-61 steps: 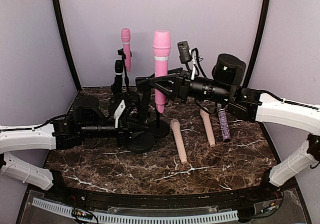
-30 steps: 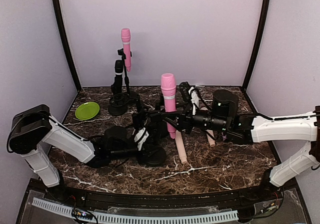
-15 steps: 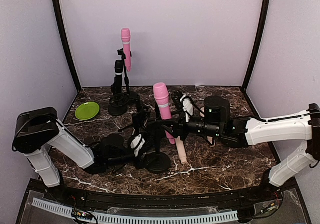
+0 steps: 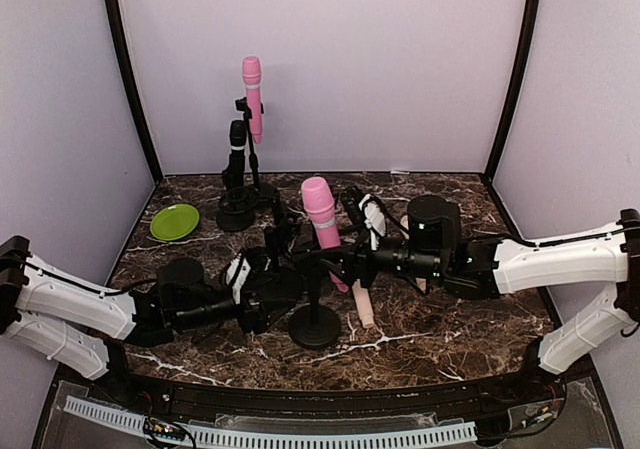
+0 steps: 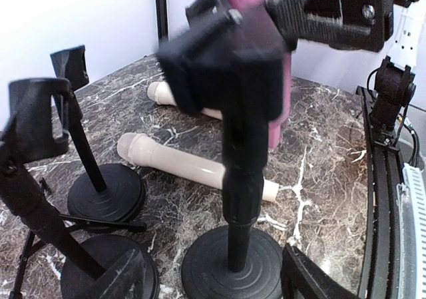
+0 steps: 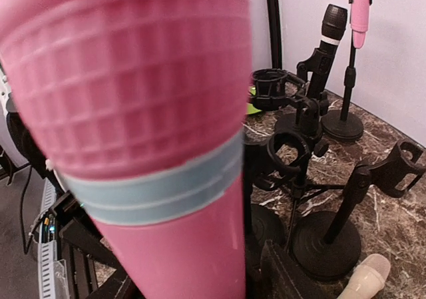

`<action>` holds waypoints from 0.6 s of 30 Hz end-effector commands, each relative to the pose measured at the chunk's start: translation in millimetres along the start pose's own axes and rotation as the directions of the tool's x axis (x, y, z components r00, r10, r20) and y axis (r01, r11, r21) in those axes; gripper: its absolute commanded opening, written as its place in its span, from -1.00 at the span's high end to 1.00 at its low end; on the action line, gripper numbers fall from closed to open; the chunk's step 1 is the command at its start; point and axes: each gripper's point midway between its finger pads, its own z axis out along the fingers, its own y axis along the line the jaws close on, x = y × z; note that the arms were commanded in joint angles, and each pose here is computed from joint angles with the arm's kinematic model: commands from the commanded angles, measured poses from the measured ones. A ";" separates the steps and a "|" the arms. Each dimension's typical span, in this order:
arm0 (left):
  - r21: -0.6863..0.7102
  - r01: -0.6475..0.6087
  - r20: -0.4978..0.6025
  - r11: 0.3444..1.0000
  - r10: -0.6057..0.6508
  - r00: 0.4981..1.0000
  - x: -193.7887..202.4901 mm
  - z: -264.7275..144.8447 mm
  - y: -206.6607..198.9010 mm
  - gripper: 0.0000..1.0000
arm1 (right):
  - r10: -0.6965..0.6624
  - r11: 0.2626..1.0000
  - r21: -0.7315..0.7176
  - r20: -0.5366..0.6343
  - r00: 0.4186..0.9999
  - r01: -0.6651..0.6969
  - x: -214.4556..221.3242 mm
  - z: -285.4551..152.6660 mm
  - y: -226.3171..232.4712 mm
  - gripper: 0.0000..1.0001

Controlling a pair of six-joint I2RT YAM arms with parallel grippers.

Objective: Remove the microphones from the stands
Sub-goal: Open the clamp for the microphone stand.

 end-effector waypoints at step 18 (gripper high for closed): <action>0.243 -0.036 -0.152 0.969 0.074 0.986 -107.4 -33.3 -35.2 -0.65 | -0.061 0.997 -0.045 0.125 0.990 0.067 -81.7 -22.6 40.2 -0.86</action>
